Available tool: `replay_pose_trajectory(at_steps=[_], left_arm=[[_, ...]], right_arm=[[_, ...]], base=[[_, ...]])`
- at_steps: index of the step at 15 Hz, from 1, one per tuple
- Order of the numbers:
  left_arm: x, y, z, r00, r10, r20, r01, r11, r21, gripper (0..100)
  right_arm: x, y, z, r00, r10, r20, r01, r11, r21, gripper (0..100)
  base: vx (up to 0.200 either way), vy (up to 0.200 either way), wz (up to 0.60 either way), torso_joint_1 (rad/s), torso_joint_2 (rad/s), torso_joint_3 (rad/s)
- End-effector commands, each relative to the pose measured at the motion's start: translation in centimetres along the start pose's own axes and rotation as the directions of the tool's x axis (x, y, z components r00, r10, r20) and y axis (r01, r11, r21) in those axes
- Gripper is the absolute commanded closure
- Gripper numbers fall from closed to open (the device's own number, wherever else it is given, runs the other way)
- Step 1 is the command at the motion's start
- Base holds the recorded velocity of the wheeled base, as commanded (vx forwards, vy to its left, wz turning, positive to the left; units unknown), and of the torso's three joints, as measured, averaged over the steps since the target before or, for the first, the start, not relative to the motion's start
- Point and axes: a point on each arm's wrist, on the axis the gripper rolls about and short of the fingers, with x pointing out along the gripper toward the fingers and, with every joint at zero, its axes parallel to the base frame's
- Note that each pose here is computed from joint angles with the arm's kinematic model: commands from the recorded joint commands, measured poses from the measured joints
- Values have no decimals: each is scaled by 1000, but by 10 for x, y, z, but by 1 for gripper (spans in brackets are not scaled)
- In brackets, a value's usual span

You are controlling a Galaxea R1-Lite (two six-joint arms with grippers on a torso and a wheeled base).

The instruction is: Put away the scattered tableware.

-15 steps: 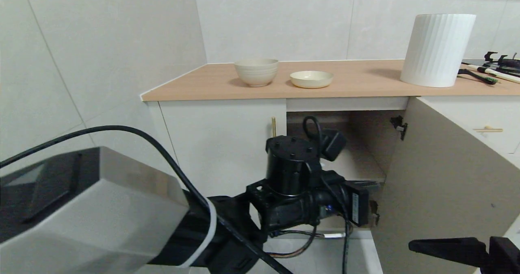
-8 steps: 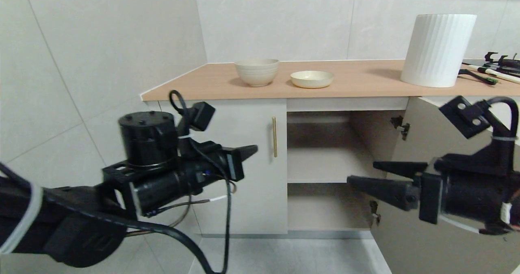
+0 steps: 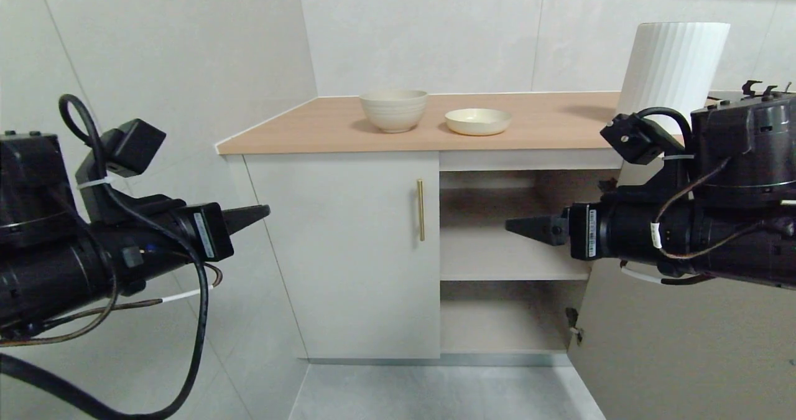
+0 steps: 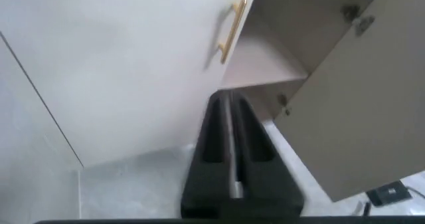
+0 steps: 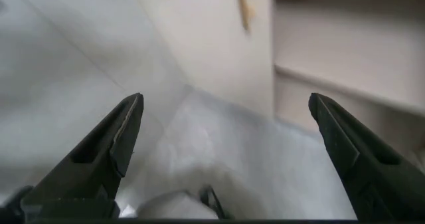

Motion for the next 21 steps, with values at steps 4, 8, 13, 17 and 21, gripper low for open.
replay_pose_trajectory(at_steps=[4, 8, 13, 17, 21], left_arm=[[-7, 0, 12, 998, 5, 60, -3, 1000, -28, 0], [-10, -1, 14, 997, 1, 76, 1, 1000, -21, 0], [-12, -3, 17, 997, -2, 82, 4, 1000, -18, 0], [-11, -3, 16, 997, -2, 79, 3, 1000, -19, 0], [-10, -2, 16, 997, -1, 77, 3, 1000, -19, 0]], right_arm=[[-10, 0, 1, 999, -47, 2, 47, 999, 0, 0], [-13, 0, 1, 998, -55, 9, 55, 999, -1, 0], [-20, 2, 4, 998, -46, 30, 46, 999, -2, 0], [-26, 2, 4, 999, -51, 6, 51, 999, -2, 0], [-29, 2, 5, 999, -48, 15, 48, 999, -2, 0]], base=[[0, 0, 0, 0, 0, 0], [0, 0, 0, 0, 0, 0], [120, 0, 0, 0, 0, 0], [200, 0, 0, 5, 1, 2], [200, 0, 0, 4, 6, 2]])
